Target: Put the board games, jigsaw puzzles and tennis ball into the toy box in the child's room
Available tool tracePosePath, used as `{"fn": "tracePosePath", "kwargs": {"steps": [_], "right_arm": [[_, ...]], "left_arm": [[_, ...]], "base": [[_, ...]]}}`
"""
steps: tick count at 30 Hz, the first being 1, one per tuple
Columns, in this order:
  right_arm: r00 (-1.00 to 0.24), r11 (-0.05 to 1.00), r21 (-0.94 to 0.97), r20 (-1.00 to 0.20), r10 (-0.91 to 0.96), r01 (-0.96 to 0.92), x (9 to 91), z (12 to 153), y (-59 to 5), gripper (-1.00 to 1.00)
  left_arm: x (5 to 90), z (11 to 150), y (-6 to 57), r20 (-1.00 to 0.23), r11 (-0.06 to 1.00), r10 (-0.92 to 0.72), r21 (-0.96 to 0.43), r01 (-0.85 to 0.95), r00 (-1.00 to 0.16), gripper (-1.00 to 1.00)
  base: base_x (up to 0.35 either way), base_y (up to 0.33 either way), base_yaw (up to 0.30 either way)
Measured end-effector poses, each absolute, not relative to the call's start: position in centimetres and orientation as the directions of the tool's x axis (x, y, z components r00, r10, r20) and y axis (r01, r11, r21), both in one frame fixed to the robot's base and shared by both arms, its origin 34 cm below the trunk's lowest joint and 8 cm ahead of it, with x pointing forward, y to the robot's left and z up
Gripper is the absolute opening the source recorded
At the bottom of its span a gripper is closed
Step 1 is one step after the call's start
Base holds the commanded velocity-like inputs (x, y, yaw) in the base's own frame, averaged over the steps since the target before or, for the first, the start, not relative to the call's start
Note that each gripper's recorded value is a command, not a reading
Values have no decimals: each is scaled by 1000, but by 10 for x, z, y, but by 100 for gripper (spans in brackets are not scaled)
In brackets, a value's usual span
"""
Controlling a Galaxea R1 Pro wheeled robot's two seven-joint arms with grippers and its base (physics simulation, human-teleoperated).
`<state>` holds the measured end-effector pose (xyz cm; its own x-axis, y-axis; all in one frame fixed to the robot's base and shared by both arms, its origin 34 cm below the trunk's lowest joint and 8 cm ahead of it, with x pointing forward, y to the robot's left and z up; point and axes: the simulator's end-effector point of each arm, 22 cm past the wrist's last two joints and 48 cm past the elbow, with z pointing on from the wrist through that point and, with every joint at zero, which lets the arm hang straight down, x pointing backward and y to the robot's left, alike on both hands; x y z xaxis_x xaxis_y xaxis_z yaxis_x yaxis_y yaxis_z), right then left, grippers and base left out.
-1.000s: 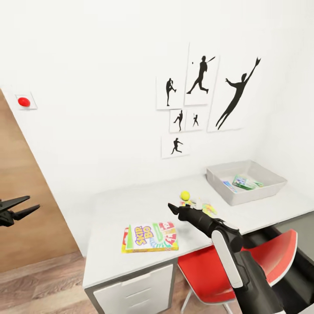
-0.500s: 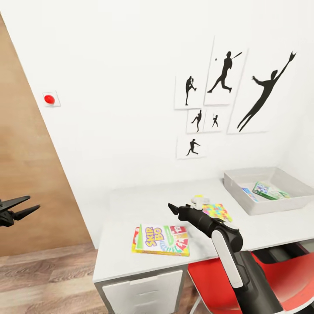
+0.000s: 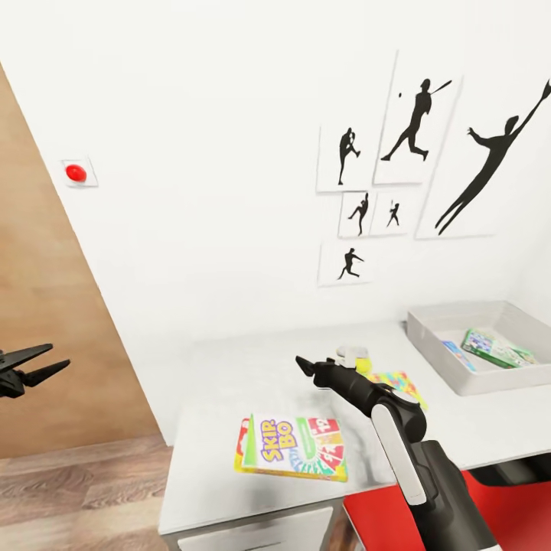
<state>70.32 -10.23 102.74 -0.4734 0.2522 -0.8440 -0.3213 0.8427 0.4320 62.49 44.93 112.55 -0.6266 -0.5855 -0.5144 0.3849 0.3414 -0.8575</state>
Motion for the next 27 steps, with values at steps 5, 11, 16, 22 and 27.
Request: {"fn": "tracePosePath", "kwargs": {"steps": [5, 11, 16, 22, 27], "right_arm": [[-454, 845, 429, -852, 261, -319, 706, 1030, -105, 100], [-443, 868, 386, -868, 225, -314, 708, 1026, -110, 100], [-443, 868, 387, -867, 228, -310, 709, 1026, -111, 100], [-442, 872, 382, -868, 225, -306, 709, 1025, -112, 100], [-442, 872, 382, -868, 226, -305, 709, 1025, -112, 100]], "left_arm": [[625, 1125, 450, -515, 342, -586, -857, 385, -626, 100], [625, 1125, 450, -515, 342, -586, -857, 385, -626, 100], [625, 1125, 450, -515, 342, -586, -857, 385, -626, 100], [625, 1125, 450, -515, 342, -586, -857, 384, -626, 100], [625, 1125, 449, -514, 341, -586, -858, 385, -626, 100]], "base": [[215, -115, 0], [257, -86, 0], [105, -92, 0], [5, -5, 0], [0, 0, 0]]}}
